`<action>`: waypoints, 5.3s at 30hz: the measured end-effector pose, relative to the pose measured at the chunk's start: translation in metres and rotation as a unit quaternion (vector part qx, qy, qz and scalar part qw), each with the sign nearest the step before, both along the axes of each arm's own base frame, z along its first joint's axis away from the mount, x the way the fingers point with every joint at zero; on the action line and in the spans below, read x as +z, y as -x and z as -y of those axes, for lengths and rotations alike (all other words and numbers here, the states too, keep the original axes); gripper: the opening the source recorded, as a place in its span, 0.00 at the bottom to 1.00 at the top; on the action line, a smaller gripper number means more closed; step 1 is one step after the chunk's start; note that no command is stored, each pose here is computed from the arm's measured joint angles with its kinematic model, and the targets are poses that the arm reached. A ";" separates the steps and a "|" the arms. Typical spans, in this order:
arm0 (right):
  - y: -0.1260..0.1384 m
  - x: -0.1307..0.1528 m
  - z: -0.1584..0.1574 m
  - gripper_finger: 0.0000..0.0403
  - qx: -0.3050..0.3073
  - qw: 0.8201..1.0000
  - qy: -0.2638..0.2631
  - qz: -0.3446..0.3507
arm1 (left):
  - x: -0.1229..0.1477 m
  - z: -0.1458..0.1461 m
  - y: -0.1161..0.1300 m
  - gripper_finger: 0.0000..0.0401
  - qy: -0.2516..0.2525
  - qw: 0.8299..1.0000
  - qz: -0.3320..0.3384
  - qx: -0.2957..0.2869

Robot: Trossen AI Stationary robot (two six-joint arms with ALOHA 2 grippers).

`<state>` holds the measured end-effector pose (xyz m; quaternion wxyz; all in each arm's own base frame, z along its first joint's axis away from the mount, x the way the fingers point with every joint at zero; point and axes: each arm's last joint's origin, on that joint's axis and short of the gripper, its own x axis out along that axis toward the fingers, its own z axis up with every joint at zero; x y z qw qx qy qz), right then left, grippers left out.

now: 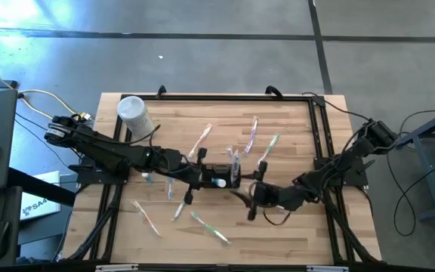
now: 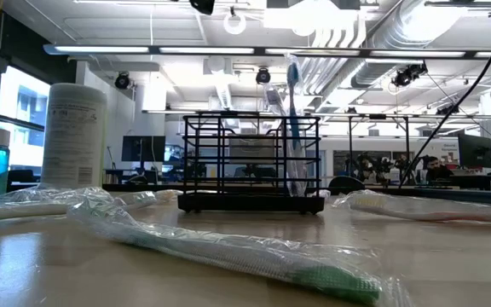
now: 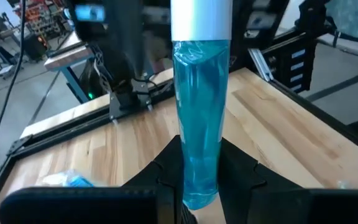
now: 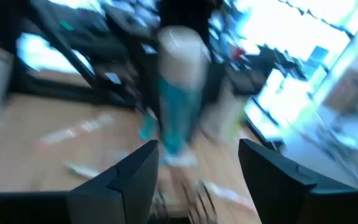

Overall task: Pick & Place toothbrushing station
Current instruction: Put the right blue mouthwash into the black mesh

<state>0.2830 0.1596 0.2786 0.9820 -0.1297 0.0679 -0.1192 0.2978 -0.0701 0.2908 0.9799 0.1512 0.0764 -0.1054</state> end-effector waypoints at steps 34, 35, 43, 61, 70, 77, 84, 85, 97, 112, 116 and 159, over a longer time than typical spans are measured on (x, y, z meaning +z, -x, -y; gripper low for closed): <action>-0.030 0.015 0.046 0.17 0.135 0.988 -0.043 0.068 | 0.014 0.001 -0.002 0.15 0.007 0.997 0.073 -0.007; -0.030 0.015 0.046 0.15 0.135 0.988 -0.042 0.068 | 0.014 0.001 -0.001 0.15 0.006 0.997 0.073 -0.007; -0.030 0.015 0.047 0.14 0.132 0.989 -0.038 0.064 | 0.012 0.000 -0.002 0.19 0.003 0.998 0.066 0.003; -0.024 -0.005 0.042 0.13 0.031 0.999 -0.021 -0.024 | 0.003 -0.005 0.002 0.64 -0.014 0.998 0.002 0.068; -0.022 -0.013 0.043 0.13 0.018 0.997 -0.047 -0.054 | 0.035 -0.001 0.015 0.64 -0.036 0.996 -0.064 0.059; -0.023 -0.016 0.047 0.13 0.020 0.995 -0.071 -0.065 | 0.063 0.002 0.009 0.64 -0.077 0.989 -0.118 0.050; -0.028 -0.016 0.058 0.13 0.044 0.990 -0.114 -0.069 | 0.070 0.005 -0.005 0.64 -0.098 0.981 -0.161 0.046; -0.029 -0.017 0.059 0.13 0.045 0.990 -0.117 -0.071 | 0.069 0.006 -0.006 0.64 -0.103 0.979 -0.168 0.044; -0.030 -0.018 0.061 0.13 0.058 0.987 -0.126 -0.078 | 0.072 0.007 -0.013 0.64 -0.115 0.980 -0.159 0.038; -0.029 -0.020 0.062 0.13 0.054 0.987 -0.122 -0.089 | 0.053 -0.004 -0.034 0.64 -0.101 0.977 -0.183 0.039; -0.028 -0.021 0.062 0.13 0.054 0.987 -0.120 -0.094 | 0.053 -0.004 -0.034 0.64 -0.100 0.977 -0.183 0.038; -0.016 -0.022 0.054 0.68 -0.035 0.992 -0.058 -0.108 | 0.054 -0.003 -0.032 0.23 -0.012 0.971 -0.231 0.065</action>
